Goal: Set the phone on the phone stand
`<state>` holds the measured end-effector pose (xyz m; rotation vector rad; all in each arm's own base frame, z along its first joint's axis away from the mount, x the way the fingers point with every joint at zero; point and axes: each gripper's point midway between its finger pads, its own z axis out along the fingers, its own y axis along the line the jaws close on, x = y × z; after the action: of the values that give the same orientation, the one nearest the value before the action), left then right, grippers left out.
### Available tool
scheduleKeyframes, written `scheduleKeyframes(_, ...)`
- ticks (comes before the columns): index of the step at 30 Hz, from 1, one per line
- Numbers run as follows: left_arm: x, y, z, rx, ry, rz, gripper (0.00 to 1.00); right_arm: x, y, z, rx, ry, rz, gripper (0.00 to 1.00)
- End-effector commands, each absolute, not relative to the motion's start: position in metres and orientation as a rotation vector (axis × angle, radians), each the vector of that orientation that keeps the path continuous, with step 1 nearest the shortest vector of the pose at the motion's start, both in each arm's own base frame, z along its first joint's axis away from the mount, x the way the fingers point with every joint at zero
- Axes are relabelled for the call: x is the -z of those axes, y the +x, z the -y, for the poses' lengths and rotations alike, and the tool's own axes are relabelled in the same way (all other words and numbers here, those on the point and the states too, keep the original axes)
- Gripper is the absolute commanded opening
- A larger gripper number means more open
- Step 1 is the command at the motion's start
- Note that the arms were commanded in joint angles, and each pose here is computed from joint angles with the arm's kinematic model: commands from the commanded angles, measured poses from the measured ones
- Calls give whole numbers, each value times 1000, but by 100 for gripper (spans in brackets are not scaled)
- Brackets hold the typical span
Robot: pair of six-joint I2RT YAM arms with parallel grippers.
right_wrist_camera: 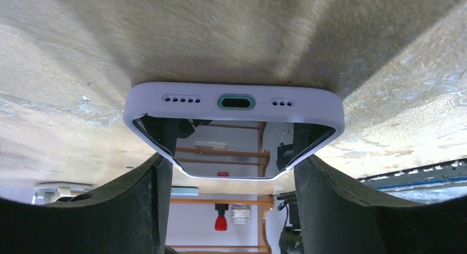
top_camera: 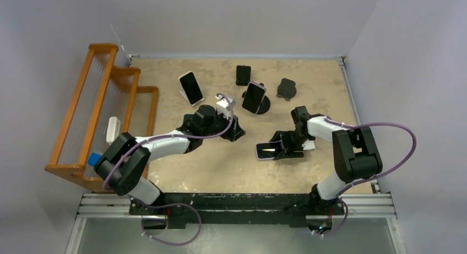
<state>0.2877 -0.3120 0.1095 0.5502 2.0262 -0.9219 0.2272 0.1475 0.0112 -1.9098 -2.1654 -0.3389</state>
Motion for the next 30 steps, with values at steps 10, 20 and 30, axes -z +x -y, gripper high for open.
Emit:
scheduleKeyframes(10, -106, 240, 346, 1365, 654, -1950, 64, -10, 272, -142, 604, -1932, 2342, 0)
scheduleKeyframes(20, -91, 232, 357, 1529, 618, -1941, 64, -29, 302, -173, 1003, -1724, 2392, 0)
scheduleKeyframes(30, -58, 265, 345, 1275, 504, -2011, 67, -32, 301, -179, 1094, -1652, 2403, 0)
